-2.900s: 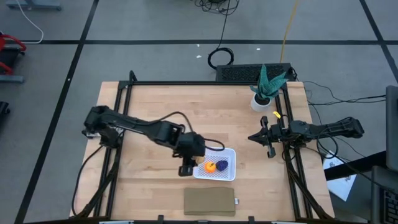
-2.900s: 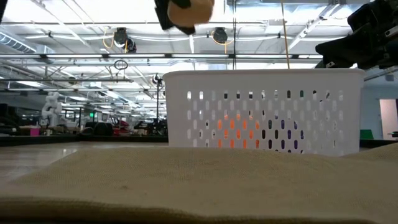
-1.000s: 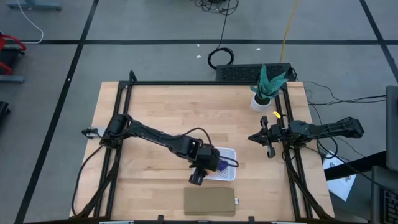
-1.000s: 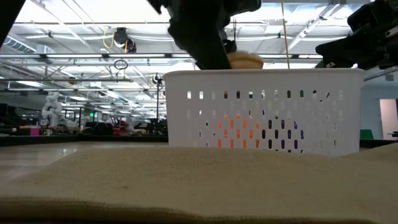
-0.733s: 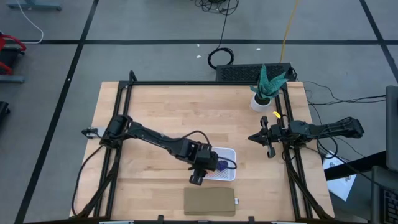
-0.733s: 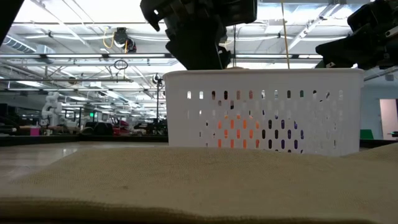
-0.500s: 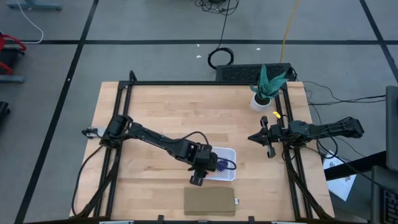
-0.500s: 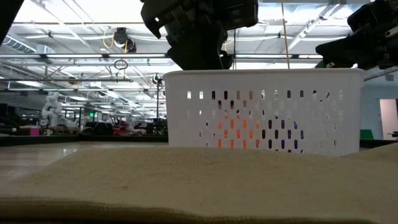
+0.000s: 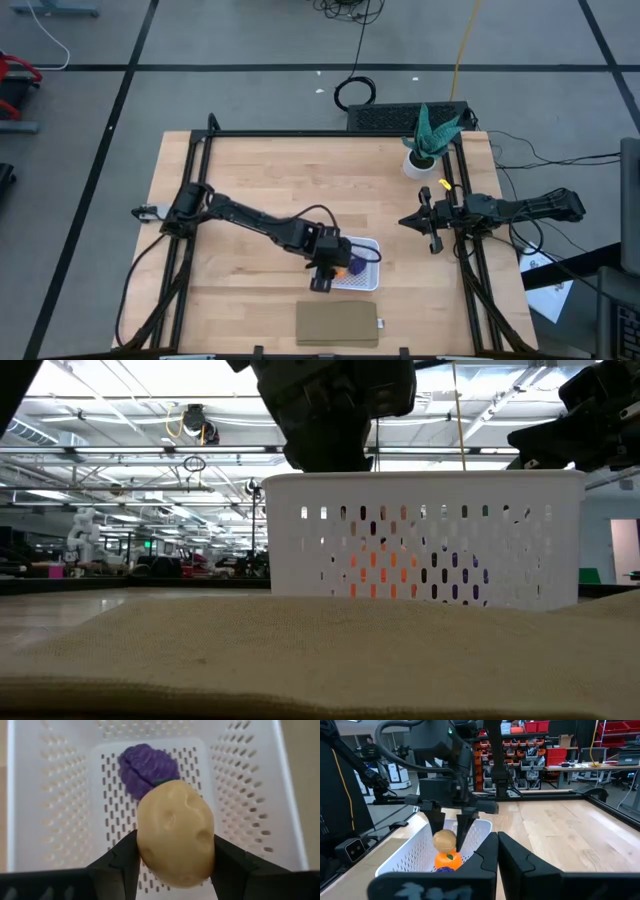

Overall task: Pick and placing Produce into tupperware
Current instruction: Put the yellow potato into the white basket

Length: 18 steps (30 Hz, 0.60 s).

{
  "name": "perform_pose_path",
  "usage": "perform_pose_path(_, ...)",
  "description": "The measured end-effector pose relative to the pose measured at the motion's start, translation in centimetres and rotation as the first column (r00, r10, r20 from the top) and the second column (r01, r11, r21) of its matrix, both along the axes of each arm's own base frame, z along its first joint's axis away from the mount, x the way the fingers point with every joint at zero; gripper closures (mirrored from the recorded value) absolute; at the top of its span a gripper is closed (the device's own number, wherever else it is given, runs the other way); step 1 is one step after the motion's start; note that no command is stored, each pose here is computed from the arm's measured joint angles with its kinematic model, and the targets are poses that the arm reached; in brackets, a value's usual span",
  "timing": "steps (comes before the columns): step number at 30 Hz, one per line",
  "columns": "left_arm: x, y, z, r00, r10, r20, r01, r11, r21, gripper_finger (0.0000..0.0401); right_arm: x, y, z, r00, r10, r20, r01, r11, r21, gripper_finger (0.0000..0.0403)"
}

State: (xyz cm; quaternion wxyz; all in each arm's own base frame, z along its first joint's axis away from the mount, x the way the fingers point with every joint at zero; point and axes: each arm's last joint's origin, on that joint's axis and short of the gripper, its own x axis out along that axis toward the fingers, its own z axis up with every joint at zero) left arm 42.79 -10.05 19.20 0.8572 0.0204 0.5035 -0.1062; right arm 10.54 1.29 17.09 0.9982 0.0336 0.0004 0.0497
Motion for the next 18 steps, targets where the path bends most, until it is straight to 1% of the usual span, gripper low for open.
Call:
perform_pose_path(9,0.04,0.66,-0.05,1.000,0.009,-0.012,-0.009,1.000,0.004,0.0222,0.00,0.00,0.01,1.000,0.000,0.001,0.000,1.000,0.000,0.0403)
perform_pose_path(14,-0.04,0.23,-0.04,0.999,-0.040,-0.007,0.040,0.999,0.014,0.0222,0.00,0.00,0.00,1.000,0.000,-0.001,0.000,1.000,0.000,0.0403)
perform_pose_path(18,-0.08,-0.13,-0.01,0.999,-0.047,0.000,0.047,0.999,0.013,0.0222,0.00,0.00,-0.03,1.000,0.000,-0.003,0.000,1.000,-0.001,0.0403)
